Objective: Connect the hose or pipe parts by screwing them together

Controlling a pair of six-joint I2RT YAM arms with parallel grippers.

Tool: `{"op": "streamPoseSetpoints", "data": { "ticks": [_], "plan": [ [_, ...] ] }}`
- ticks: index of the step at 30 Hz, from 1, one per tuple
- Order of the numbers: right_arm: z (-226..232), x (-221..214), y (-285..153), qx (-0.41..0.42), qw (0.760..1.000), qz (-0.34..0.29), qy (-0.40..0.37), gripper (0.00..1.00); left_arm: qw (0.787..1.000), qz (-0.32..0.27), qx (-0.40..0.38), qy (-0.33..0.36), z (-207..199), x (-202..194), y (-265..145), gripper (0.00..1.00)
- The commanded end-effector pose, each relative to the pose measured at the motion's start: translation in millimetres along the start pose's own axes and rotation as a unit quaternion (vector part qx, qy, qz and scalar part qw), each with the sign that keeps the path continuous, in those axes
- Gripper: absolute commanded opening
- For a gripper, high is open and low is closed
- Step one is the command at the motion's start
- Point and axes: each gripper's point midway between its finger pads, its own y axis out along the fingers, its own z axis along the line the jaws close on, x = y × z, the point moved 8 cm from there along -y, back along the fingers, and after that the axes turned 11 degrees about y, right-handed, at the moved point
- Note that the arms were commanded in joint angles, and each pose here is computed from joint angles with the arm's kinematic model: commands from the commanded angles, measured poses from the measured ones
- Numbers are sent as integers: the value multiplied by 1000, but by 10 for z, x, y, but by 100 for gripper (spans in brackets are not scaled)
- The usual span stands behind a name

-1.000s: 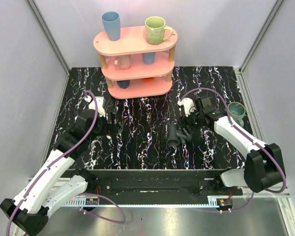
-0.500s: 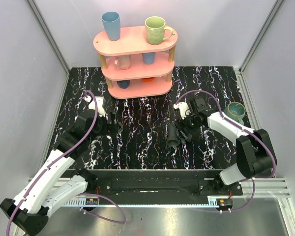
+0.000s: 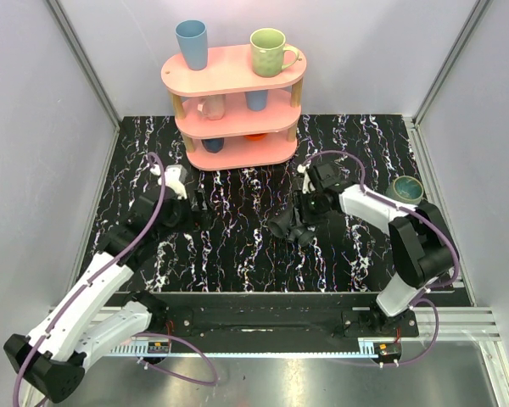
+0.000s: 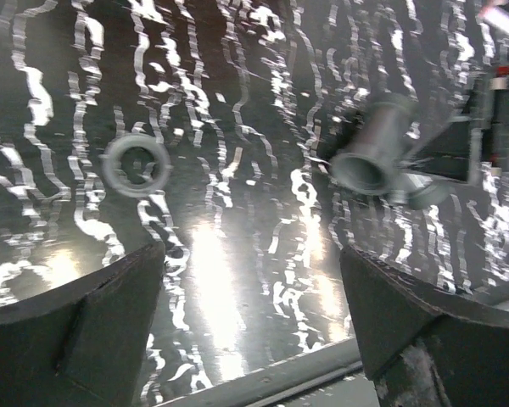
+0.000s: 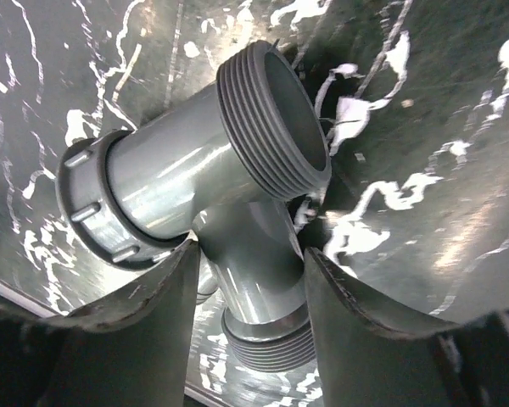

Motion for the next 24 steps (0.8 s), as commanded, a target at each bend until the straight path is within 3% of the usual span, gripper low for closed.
{"op": "streamPoseSetpoints", "data": {
  "ticks": [1,6,11,16,20,24],
  "plan": [
    [419,-83,70,-24,987,-40,152,59,991,-8,-115,-72,-305,94,112,87],
    [928,-316,-19,56,982,-56,171,68,985,20,-152,-77,-434,129,363,84],
    [988,-336,-347,107,966,-106,212,71,980,53,-175,-81,-531,72,628,78],
    [952,-252,-670,120,975,-180,49,74,975,84,-193,-70,-625,-42,904,73],
    [828,-165,-820,76,967,-244,-10,75,977,88,-188,-44,-695,-66,1132,67],
    [800,-213,-978,94,956,-274,-44,75,975,116,-187,-31,-746,-143,1342,61]
  ]
}}
